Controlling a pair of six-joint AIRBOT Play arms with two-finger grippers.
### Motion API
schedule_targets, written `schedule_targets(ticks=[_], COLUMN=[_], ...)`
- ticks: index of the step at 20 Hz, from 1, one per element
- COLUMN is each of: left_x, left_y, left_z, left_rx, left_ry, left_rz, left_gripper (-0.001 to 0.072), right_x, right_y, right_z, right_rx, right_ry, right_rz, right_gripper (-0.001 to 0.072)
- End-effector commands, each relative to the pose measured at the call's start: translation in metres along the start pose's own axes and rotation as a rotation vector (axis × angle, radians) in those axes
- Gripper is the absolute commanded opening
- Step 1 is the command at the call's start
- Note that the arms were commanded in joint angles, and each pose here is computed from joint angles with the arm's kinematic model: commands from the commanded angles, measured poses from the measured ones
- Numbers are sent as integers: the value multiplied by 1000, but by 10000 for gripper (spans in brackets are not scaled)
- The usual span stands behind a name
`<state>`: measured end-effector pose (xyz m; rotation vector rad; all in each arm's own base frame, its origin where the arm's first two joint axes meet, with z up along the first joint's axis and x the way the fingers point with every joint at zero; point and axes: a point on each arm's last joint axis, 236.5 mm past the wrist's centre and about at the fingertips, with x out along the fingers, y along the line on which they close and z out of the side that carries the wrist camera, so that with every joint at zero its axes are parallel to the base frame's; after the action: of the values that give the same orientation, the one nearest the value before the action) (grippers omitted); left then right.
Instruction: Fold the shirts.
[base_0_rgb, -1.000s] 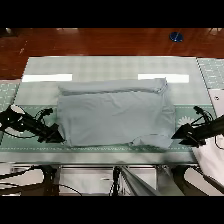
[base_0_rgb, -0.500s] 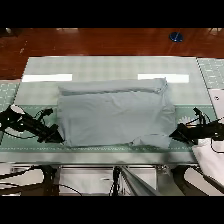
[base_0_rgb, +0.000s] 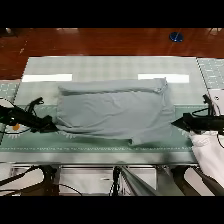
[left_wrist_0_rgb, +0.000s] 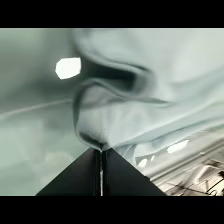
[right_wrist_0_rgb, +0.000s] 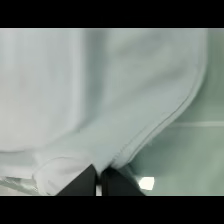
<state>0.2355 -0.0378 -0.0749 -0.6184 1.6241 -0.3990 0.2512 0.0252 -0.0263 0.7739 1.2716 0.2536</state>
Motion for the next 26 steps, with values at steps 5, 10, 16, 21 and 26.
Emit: schedule_targets(ticks=[5, 10, 16, 21, 26], left_x=[-84, -103, -75, -82, -59], left_y=[-104, -100, -86, -76, -73], left_z=[65, 105, 145, 190, 214], left_rx=[123, 108, 60, 39, 29], left_ry=[-373, -468, -376, -392, -286], left_rz=[-217, -190, -209, -211, -245], left_gripper=[34, 34, 34, 35, 35], right_x=[-47, -59, -16, 14, 48], right_y=[59, 56, 74, 68, 37], right_z=[59, 99, 164, 215, 213], right_rx=[-125, -115, -180, -165, -126], right_ry=[-251, -387, -351, -322, -240], right_rz=[91, 69, 59, 59, 21], right_gripper=[23, 22, 22, 22, 23])
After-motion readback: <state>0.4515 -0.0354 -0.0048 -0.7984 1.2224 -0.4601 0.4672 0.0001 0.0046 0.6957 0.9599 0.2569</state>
